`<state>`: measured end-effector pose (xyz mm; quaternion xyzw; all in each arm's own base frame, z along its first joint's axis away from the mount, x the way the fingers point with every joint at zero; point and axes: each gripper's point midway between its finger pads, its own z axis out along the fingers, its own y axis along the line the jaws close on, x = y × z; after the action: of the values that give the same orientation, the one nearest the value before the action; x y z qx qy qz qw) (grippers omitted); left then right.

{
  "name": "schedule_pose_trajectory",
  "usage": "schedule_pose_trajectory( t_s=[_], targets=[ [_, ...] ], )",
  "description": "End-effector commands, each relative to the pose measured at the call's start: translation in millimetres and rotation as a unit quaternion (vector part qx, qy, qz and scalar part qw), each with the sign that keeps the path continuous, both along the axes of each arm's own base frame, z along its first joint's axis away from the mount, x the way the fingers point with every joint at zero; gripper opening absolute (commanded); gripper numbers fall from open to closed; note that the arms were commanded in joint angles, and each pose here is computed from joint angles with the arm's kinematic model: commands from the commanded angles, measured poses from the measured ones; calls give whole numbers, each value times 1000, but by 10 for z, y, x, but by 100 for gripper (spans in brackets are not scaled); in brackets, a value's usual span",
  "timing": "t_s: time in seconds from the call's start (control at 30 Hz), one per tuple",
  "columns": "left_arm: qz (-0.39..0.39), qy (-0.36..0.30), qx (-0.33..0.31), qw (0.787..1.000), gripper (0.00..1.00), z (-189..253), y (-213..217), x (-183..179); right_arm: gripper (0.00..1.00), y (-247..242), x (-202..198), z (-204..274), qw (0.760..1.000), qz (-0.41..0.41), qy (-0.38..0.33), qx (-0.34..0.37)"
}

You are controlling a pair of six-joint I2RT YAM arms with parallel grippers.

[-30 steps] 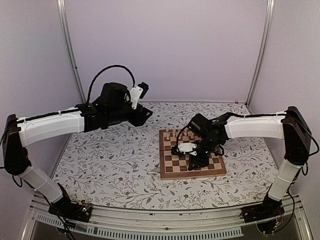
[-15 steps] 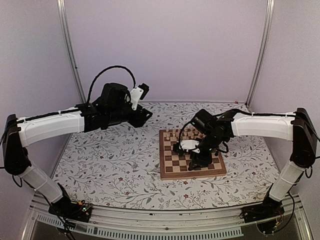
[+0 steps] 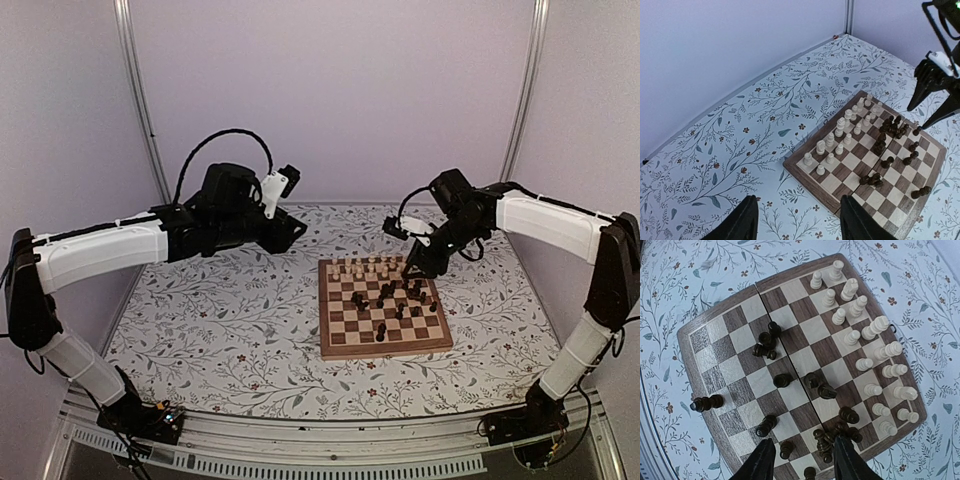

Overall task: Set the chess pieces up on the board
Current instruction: Move the chess piece to the chessboard.

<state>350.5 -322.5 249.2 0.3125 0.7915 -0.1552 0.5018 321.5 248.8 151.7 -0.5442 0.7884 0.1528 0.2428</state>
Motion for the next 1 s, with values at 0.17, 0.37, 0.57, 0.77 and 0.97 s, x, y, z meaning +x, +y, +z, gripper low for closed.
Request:
schedule_pose_trajectory(
  t_s=[0.17,0.37,0.57,0.77,0.97],
  targets=[
    [-13,-7,-4,1000,58,124,-62,-59,50,40,-164,-534,996,0,86,-22],
    [-19,0,-1,1000,58,83,-89,-64,51,19,-197,-681,994,-2,102,-33],
    [-22,4,1,1000,58,46,-110,-64,52,59,-271,-756,992,8,120,-34],
    [-25,8,3,1000,58,23,-126,-63,52,94,-339,-818,991,17,128,-41],
    [-30,5,12,999,58,-1,-129,-59,52,124,-300,-751,992,15,122,-33]
  ],
)
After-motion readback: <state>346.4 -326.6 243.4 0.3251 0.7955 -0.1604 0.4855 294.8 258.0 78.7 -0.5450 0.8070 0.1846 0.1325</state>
